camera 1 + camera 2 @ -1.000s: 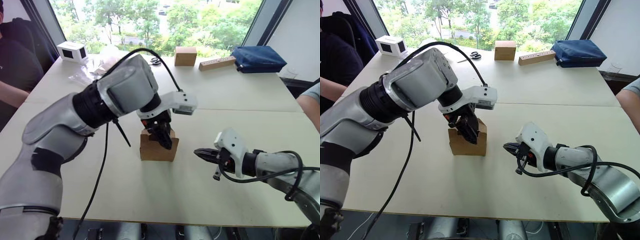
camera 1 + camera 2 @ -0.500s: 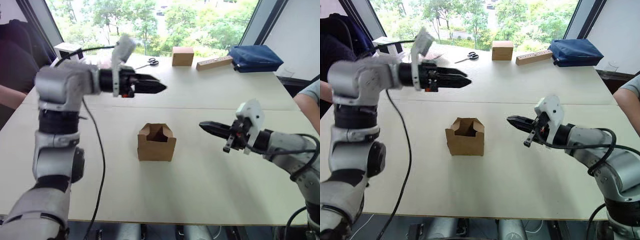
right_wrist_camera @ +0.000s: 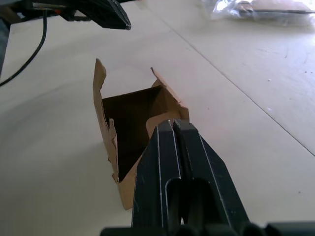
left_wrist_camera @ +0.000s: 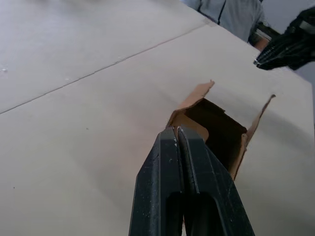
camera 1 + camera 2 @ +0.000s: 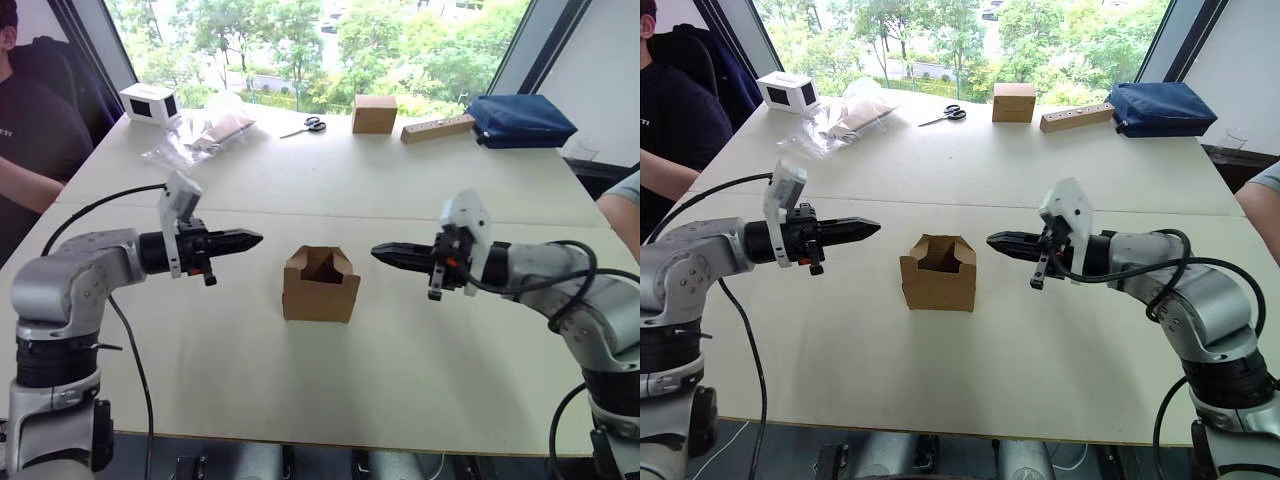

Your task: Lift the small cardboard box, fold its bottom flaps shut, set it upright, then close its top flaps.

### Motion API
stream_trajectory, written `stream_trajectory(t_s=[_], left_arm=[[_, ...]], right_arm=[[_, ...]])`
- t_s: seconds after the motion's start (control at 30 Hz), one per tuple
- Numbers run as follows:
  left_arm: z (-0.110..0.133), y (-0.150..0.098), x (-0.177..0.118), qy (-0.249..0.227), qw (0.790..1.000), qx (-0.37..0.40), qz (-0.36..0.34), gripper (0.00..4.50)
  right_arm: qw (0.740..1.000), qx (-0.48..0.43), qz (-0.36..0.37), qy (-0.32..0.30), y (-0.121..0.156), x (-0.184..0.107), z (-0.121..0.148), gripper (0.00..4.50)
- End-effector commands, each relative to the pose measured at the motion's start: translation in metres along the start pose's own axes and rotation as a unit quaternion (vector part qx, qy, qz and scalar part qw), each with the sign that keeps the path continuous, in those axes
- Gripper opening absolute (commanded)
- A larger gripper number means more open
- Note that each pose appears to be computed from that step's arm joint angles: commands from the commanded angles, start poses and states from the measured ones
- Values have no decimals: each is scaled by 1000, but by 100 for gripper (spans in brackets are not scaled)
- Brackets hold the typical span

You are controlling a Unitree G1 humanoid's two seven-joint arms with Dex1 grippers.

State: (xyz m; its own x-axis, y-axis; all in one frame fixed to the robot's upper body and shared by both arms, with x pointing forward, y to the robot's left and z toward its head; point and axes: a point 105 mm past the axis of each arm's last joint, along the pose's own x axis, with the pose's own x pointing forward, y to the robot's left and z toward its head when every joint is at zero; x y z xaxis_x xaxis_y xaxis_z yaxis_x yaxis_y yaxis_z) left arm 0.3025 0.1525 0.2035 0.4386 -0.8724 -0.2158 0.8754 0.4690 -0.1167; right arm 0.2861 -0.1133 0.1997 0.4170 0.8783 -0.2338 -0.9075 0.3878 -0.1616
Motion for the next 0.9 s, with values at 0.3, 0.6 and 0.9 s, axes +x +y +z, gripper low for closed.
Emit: stream_trajectory(t_s=[0.3,0.6,0.9], left_arm=[[-13,-9,28,41,996,61,-55,5],[-21,-4,42,67,992,87,-65,5],[-33,-3,49,92,988,110,-64,5]], right_arm=[[997,-58,38,21,0,24,-3,0],[995,-75,47,36,-2,39,-17,0],[994,-74,50,57,-3,46,-33,0]])
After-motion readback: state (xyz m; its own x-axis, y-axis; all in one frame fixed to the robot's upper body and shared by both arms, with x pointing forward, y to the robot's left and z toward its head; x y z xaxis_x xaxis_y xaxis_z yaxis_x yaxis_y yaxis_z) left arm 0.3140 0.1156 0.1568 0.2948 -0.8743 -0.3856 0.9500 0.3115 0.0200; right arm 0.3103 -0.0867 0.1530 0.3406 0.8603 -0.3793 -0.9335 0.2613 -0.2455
